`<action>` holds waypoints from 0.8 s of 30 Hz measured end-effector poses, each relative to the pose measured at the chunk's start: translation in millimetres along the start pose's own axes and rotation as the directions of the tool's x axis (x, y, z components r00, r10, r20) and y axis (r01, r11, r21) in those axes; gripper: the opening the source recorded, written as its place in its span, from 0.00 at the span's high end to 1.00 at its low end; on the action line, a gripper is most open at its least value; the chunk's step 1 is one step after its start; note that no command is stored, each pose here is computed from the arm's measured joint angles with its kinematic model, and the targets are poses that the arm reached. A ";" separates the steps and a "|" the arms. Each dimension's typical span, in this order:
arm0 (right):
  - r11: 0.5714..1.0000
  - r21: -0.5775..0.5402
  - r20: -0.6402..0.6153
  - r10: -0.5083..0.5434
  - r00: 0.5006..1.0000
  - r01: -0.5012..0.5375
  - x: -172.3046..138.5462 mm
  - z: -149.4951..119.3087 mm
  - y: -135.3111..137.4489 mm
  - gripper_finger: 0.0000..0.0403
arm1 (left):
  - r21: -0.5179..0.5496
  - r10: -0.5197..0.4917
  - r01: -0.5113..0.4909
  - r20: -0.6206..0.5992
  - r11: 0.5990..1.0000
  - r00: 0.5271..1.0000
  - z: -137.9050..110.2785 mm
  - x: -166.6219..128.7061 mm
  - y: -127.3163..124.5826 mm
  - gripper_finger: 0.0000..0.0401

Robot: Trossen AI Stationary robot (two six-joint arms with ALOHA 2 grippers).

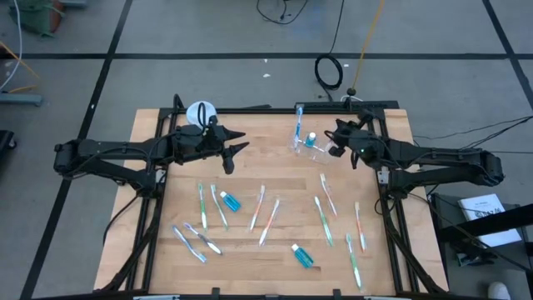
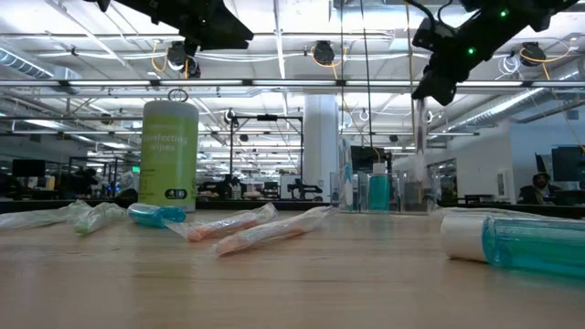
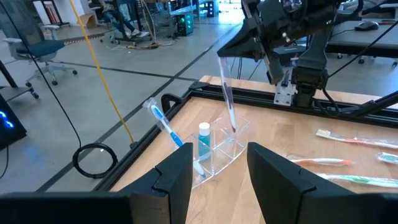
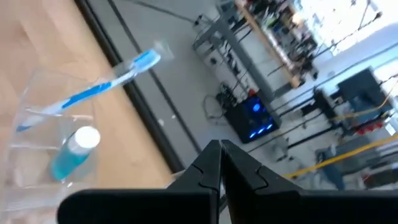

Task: Pick & Place toothbrushing station
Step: Put the top purple toothbrush into the transparent organizer, then put the green toothbrush into the transparent organizer

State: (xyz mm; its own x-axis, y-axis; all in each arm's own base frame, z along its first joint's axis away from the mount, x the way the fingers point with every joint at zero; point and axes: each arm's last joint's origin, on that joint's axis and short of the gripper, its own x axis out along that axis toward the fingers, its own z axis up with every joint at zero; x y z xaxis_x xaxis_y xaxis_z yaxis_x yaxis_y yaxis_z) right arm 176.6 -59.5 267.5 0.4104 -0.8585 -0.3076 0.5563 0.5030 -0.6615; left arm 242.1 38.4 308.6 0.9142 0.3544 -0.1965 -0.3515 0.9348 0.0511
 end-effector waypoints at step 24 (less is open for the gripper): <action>0.949 0.275 0.002 0.160 0.987 -0.155 4.3 -2.2 11.6 0.61 | -0.009 0.001 -0.001 0.000 1.000 1.000 0.0 0.0 0.1 0.60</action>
State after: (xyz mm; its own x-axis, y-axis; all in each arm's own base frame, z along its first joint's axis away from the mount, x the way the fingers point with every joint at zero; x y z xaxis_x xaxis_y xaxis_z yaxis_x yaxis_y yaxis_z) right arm 183.2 -57.6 257.0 0.4959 -0.7665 -0.4081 0.6630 0.6377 -0.3921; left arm 242.1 38.4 308.5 0.9139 0.3550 -0.1969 -0.3537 0.9344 0.0427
